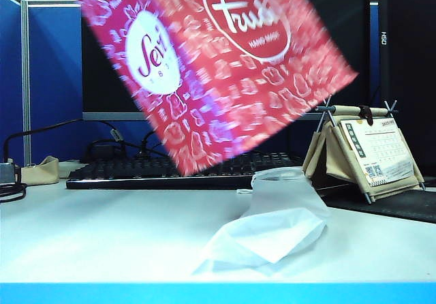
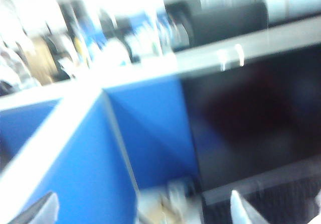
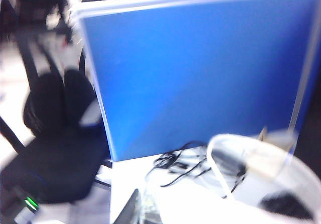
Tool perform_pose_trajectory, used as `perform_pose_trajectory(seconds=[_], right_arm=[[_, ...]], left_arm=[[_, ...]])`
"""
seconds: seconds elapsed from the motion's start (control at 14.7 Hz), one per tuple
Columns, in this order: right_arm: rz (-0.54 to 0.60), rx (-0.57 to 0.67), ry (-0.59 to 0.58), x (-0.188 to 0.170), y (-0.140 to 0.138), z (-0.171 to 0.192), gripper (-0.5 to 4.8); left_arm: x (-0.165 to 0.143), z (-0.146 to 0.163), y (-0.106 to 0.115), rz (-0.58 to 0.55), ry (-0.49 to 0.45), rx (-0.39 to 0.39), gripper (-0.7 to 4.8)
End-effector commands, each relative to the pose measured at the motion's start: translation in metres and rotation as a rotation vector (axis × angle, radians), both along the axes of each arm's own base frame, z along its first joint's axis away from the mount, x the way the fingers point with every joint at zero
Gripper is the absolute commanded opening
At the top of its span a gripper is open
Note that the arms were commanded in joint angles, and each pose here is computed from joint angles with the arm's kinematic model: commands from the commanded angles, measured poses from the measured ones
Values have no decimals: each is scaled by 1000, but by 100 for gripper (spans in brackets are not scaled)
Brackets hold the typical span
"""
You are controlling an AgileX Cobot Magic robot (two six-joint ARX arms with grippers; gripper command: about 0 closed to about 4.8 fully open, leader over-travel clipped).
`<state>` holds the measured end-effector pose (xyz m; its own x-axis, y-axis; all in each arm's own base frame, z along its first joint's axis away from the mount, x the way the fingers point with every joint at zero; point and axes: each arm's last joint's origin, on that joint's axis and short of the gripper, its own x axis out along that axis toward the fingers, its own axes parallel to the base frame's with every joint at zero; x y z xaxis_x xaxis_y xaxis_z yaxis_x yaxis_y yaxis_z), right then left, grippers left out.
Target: Open the paper bag and put two oranges into the paper bag.
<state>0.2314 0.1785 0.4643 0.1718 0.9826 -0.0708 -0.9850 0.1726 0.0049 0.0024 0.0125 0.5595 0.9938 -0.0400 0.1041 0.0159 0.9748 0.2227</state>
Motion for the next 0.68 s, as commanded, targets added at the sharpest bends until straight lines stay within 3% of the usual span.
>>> perform_pose_trajectory(seconds=[0.07, 0.27, 0.68], right_arm=[[101, 45, -156, -7, 11, 4, -6], [163, 120, -174, -12, 32, -13, -6], [169, 187, -265, 6, 50, -32, -6]], left_arm=[[-63, -17, 35, 63, -129, -74, 479], [-95, -53, 52, 114, -153, -104, 479], [-82, -91, 45, 87, -63, -77, 479]])
